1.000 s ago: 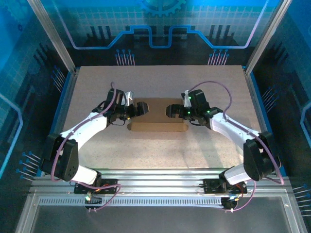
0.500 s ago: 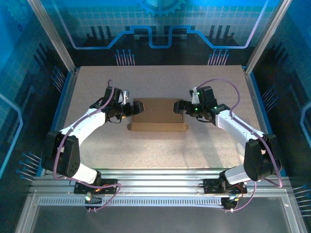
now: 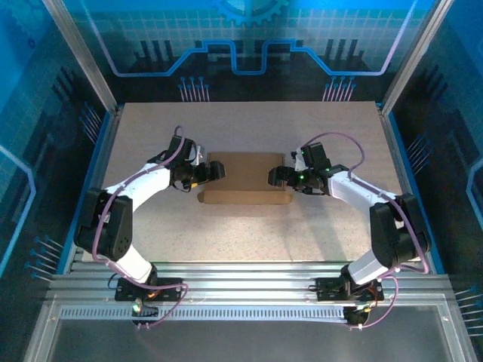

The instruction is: Fold the paper box

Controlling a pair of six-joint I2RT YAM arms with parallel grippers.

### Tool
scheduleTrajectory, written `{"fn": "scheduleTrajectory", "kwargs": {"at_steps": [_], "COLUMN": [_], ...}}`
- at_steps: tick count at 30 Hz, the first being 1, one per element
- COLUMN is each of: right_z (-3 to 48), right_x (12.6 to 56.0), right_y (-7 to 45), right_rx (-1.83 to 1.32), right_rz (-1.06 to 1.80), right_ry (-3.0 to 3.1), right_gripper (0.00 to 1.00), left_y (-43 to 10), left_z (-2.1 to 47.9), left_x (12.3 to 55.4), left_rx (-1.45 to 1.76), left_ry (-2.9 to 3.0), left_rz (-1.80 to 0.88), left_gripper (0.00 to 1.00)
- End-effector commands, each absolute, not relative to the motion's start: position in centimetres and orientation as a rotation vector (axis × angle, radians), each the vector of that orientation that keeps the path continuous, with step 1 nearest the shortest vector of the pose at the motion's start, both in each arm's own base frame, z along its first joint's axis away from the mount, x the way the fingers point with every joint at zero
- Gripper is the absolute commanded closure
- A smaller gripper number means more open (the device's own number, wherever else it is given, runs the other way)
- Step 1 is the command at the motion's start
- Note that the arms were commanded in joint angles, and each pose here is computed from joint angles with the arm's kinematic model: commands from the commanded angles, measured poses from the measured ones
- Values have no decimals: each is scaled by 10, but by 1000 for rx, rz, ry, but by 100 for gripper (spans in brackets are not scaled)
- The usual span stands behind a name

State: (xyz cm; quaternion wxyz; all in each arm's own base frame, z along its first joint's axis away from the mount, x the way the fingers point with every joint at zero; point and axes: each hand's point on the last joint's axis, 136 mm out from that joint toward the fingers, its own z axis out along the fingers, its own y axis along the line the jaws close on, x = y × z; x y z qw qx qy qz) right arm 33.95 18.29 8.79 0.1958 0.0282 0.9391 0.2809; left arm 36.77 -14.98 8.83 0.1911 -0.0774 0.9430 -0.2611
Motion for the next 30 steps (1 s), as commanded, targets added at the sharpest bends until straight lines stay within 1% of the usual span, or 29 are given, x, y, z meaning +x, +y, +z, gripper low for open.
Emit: {"fn": "scheduleTrajectory", "kwargs": {"at_steps": [1, 20, 30], "right_z": [83, 72, 88], "right_x": [339, 344, 343], "right_y": [186, 199, 200], "right_rx": [87, 70, 40], "right_rz": [835, 903, 920], "right_ry": [2635, 2631, 2589], "right_gripper": [0, 0, 0], "left_y": [-148, -164, -173], "left_z": [88, 82, 110], "left_x": [370, 368, 364], "left_rx": [-201, -236, -196], "left_ry": [2669, 2673, 2611], "left_rz": [-721, -879, -973], "left_gripper": [1, 1, 1]}}
